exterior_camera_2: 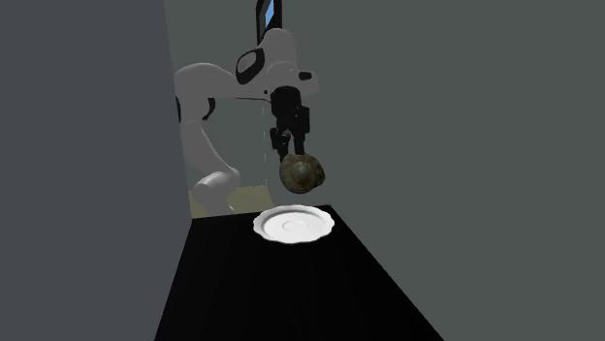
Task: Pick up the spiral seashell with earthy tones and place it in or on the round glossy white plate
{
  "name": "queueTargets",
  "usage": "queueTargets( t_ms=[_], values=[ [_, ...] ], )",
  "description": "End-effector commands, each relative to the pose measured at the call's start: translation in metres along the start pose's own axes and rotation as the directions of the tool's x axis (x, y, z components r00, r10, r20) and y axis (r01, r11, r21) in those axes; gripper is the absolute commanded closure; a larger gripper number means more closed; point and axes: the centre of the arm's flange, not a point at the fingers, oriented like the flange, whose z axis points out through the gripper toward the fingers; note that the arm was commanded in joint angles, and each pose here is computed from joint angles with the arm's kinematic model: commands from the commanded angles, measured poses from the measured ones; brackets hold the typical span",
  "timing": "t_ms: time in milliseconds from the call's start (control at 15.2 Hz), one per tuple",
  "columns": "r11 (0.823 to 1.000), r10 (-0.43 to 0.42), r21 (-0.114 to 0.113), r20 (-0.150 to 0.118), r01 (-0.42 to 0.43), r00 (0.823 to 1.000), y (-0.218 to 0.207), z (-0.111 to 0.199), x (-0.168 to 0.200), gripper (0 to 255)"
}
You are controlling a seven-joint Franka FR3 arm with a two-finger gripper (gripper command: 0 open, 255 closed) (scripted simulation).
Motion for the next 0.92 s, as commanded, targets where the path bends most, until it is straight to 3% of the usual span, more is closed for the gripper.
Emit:
queueTargets(
  t_ms=[0, 858],
  values=[
    [1.0, 0.001, -0.001, 0.002, -0.001, 1.0, -0.019, -0.018, 0.001, 255],
    [1.0, 0.001, -0.001, 0.002, -0.001, 1.0, -0.056, 0.03, 0.017, 255]
  ],
)
